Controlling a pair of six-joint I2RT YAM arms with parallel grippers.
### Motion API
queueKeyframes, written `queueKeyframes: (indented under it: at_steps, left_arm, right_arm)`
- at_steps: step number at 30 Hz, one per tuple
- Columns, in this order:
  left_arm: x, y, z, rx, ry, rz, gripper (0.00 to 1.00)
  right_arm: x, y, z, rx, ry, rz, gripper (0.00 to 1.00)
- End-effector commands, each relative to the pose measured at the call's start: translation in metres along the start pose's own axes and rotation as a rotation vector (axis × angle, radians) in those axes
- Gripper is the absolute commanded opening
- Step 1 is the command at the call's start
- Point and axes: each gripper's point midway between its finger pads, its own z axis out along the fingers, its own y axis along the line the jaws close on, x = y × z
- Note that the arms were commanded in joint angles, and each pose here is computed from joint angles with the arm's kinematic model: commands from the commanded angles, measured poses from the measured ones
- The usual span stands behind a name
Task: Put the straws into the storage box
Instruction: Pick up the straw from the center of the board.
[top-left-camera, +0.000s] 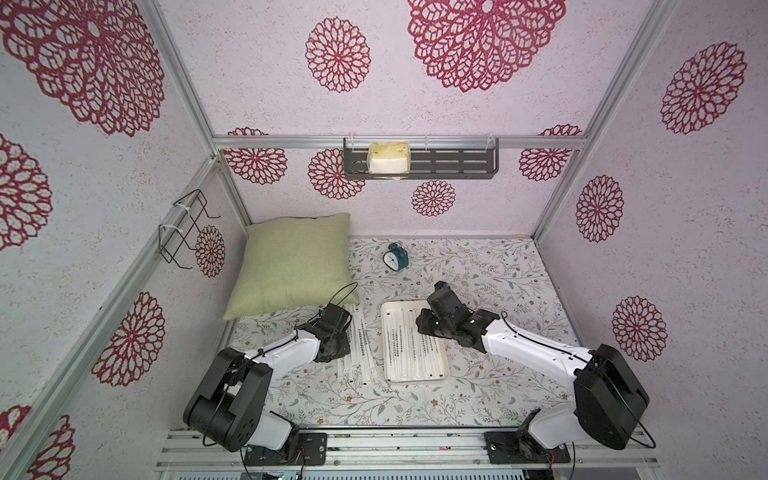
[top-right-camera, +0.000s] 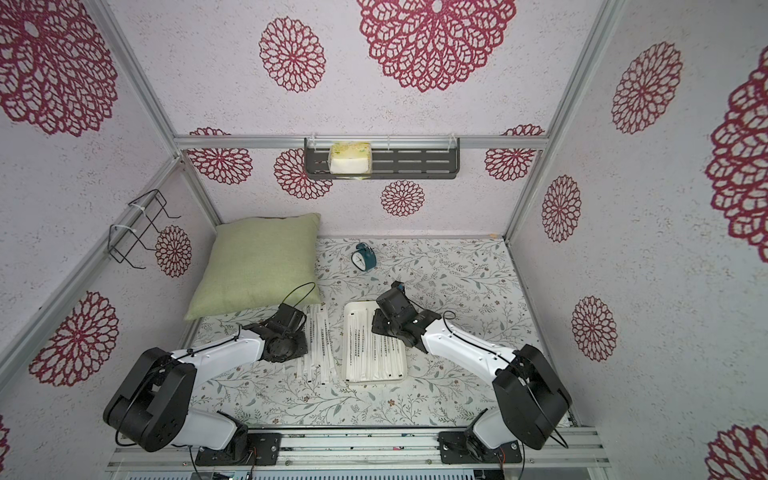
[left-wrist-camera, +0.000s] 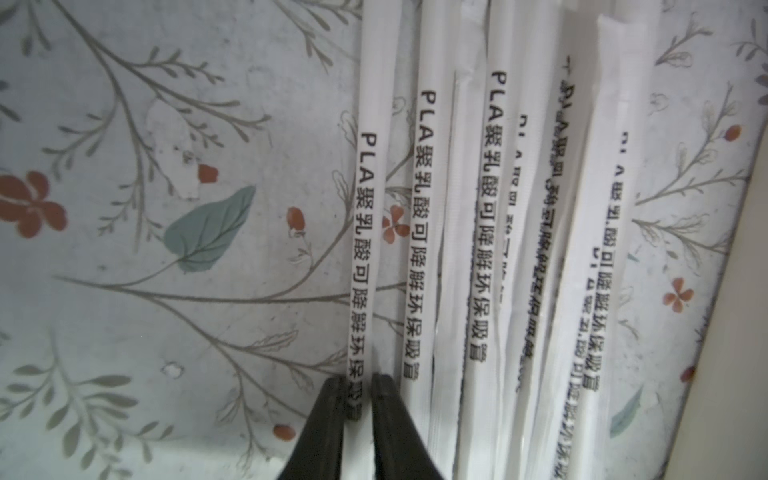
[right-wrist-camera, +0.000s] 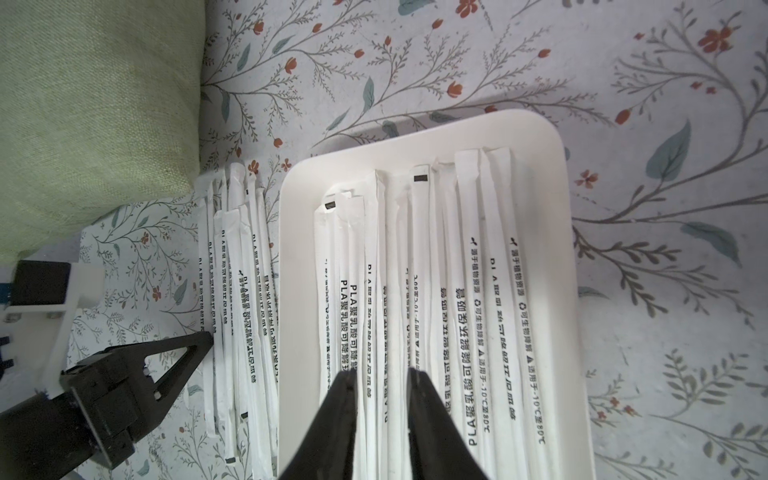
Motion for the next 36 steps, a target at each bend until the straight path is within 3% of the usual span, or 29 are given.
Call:
queueKeyframes:
  at_steps: [1, 9, 15, 17, 21, 24, 27, 36]
  left_arm:
    - [0.021, 0.006, 0.004, -0.035, 0.051, 0.0, 0.13]
    - [0.074, 0.01, -0.055, -0.027, 0.082, -0.068, 0.07]
    - [0.069, 0.015, -0.113, 0.018, 0.015, -0.098, 0.05]
    - [0.054, -0.003, -0.131, 0.093, -0.05, -0.06, 0.05]
    - [0.018, -0.09, -0.157, 0.342, -0.201, 0.086, 0.05]
    - [0.004, -0.154, -0.15, 0.5, -0.225, 0.128, 0.05]
    - [0.002, -0.191, -0.122, 0.511, -0.19, 0.184, 0.05]
    - [0.028, -0.185, -0.05, 0.378, -0.029, 0.162, 0.04]
  right_arm:
    - [-0.007, 0.003, -0.007, -0.017, -0.039, 0.015, 0.27]
    - [-0.015, 0.008, -0.007, -0.037, -0.071, 0.014, 0.26]
    - [-0.02, 0.01, -0.009, -0.043, -0.091, 0.008, 0.25]
    - [-0.022, 0.008, -0.009, -0.041, -0.096, 0.008, 0.25]
    - [-0.031, 0.0, -0.01, -0.027, -0.112, 0.01, 0.24]
    - [-0.039, -0.008, -0.015, -0.008, -0.133, 0.015, 0.24]
    - [-0.044, -0.016, -0.021, 0.007, -0.147, 0.016, 0.24]
    - [-0.029, -0.032, -0.021, 0.023, -0.114, 0.024, 0.24]
